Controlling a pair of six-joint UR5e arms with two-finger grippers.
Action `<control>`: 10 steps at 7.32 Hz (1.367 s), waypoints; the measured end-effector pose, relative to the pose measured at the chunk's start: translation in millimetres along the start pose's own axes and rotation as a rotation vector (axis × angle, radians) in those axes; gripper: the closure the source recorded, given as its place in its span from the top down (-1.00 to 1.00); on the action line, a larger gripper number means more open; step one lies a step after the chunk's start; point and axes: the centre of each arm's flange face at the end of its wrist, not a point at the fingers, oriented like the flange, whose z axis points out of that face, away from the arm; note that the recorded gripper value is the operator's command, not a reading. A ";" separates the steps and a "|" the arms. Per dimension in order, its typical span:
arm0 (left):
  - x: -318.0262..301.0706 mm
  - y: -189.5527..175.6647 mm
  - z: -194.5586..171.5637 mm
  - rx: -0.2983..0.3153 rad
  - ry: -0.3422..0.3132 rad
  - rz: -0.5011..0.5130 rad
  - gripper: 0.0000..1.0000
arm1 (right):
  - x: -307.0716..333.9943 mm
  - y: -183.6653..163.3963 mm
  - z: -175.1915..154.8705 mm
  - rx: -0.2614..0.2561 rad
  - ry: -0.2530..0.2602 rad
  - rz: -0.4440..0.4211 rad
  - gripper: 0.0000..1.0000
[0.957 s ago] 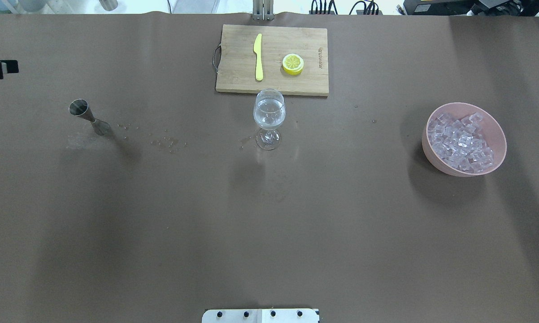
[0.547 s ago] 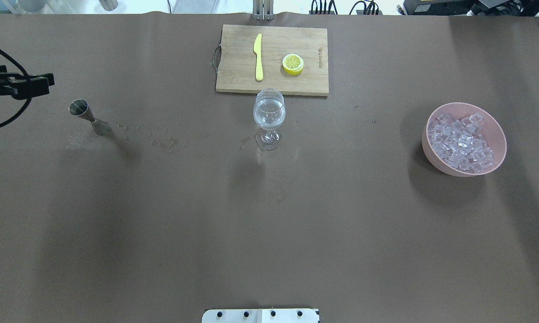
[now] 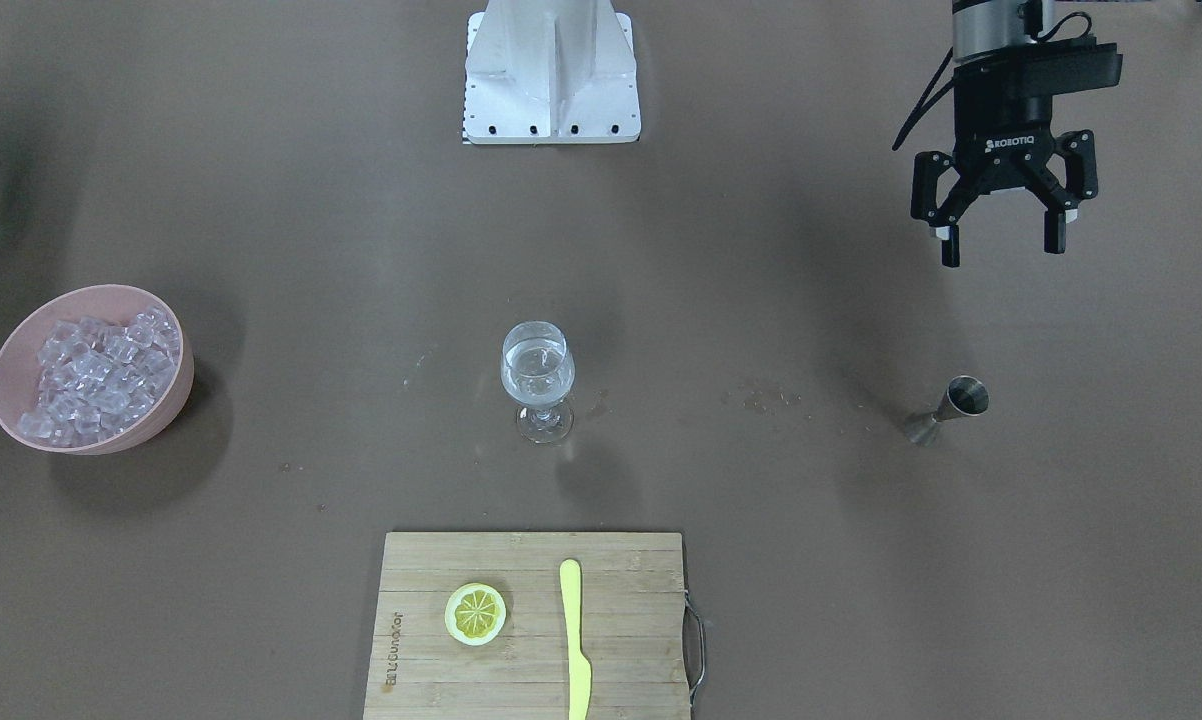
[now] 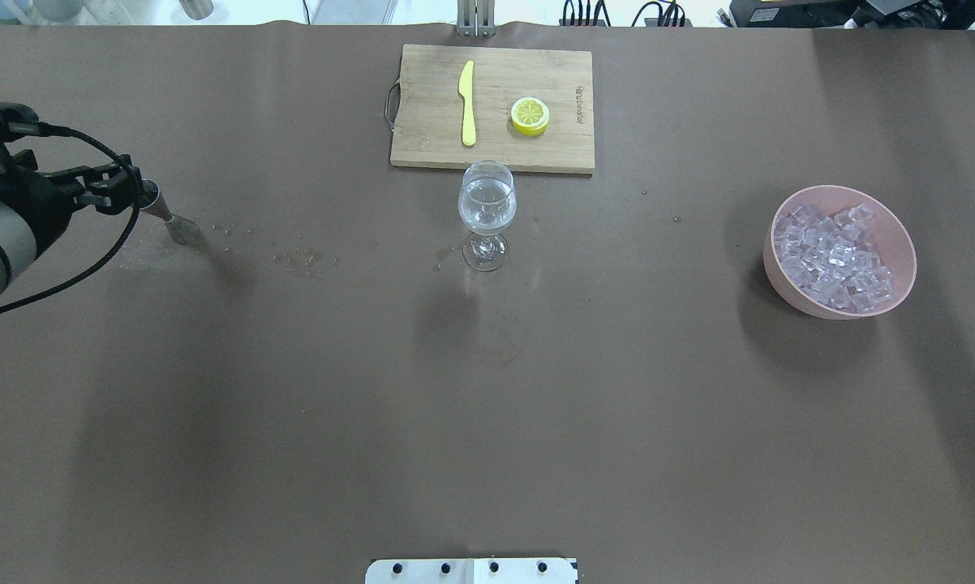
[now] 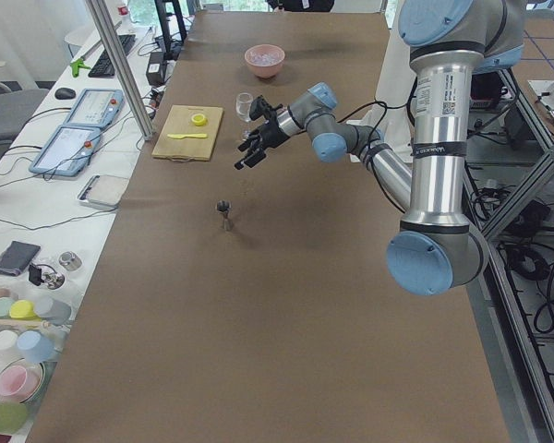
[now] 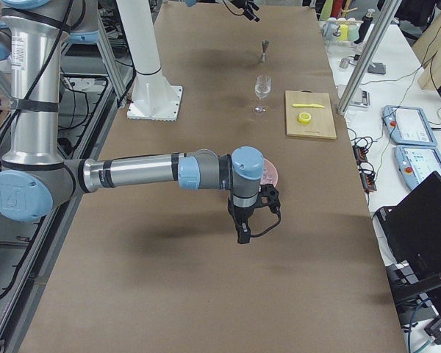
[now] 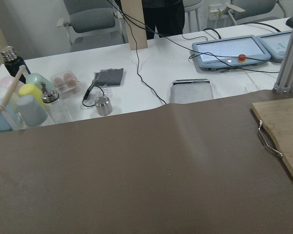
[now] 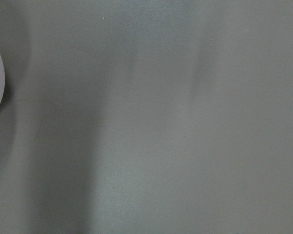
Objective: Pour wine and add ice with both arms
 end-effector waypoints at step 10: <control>39.2 79.0 131.4 0.185 -0.309 -0.294 0.98 | -1.0 -1.6 -1.6 0.004 0.000 -0.001 1.00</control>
